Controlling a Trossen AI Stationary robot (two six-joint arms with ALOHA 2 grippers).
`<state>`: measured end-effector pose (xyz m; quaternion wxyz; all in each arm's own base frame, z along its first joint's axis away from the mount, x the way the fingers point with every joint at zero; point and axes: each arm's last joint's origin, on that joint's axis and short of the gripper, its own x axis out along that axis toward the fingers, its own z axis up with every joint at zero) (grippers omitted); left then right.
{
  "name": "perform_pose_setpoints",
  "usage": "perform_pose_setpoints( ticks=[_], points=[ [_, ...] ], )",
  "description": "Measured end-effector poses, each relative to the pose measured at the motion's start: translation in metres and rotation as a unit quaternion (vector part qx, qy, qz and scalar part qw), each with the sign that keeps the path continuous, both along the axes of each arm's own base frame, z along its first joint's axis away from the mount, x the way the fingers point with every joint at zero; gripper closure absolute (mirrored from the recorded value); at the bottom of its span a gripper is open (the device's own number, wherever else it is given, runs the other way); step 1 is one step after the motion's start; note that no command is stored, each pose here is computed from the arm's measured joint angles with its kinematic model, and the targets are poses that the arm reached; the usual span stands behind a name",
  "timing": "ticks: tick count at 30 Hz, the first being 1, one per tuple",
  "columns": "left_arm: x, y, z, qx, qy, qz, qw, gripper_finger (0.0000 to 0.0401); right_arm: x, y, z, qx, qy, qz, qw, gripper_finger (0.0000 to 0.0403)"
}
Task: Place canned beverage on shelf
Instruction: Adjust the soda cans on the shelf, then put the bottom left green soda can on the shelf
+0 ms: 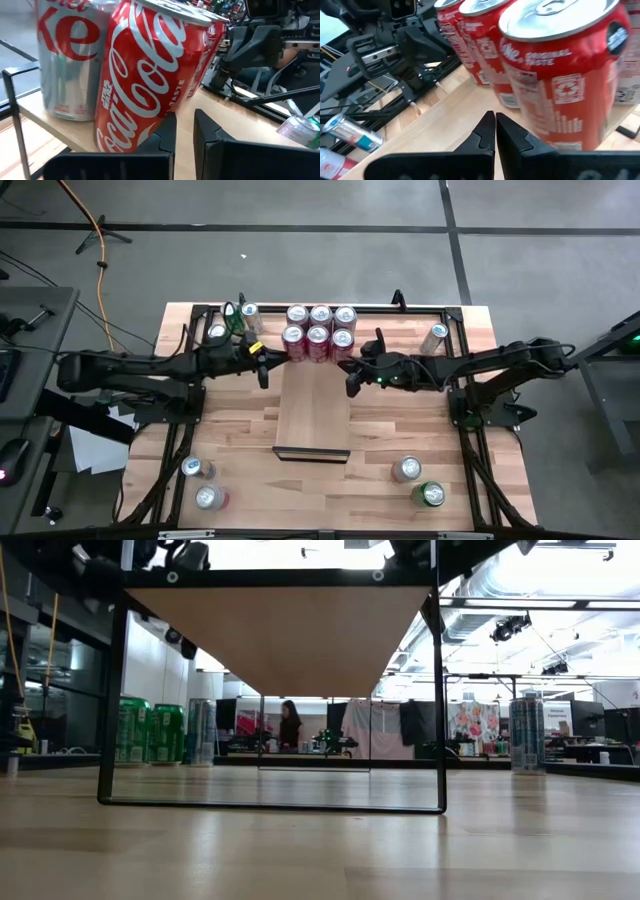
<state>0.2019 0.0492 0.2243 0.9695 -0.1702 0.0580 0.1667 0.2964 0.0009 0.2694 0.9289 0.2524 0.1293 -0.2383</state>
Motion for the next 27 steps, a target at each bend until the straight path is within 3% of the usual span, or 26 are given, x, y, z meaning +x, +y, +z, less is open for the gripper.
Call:
perform_pose_setpoints(
  ticks=[8,11,18,27],
  points=[
    [0.007,0.002,-0.009,-0.01,0.016,-0.002,1.0,0.0401,0.0,-0.006,0.0,-0.005,-0.001,-0.021,1.0,0.0403],
    [0.006,0.0,-0.007,-0.022,0.01,-0.029,0.999,0.0401,0.0,-0.004,0.0,-0.003,0.0,-0.006,1.0,0.0403],
    [-0.016,-0.024,0.028,-0.017,-0.085,-0.132,0.987,0.0401,0.001,0.025,0.008,0.014,-0.035,0.098,0.994,0.0403],
    [-0.041,-0.061,0.073,0.034,-0.186,-0.164,0.968,0.0401,-0.001,0.068,0.037,-0.031,-0.171,0.175,0.969,0.0403]
  ],
)
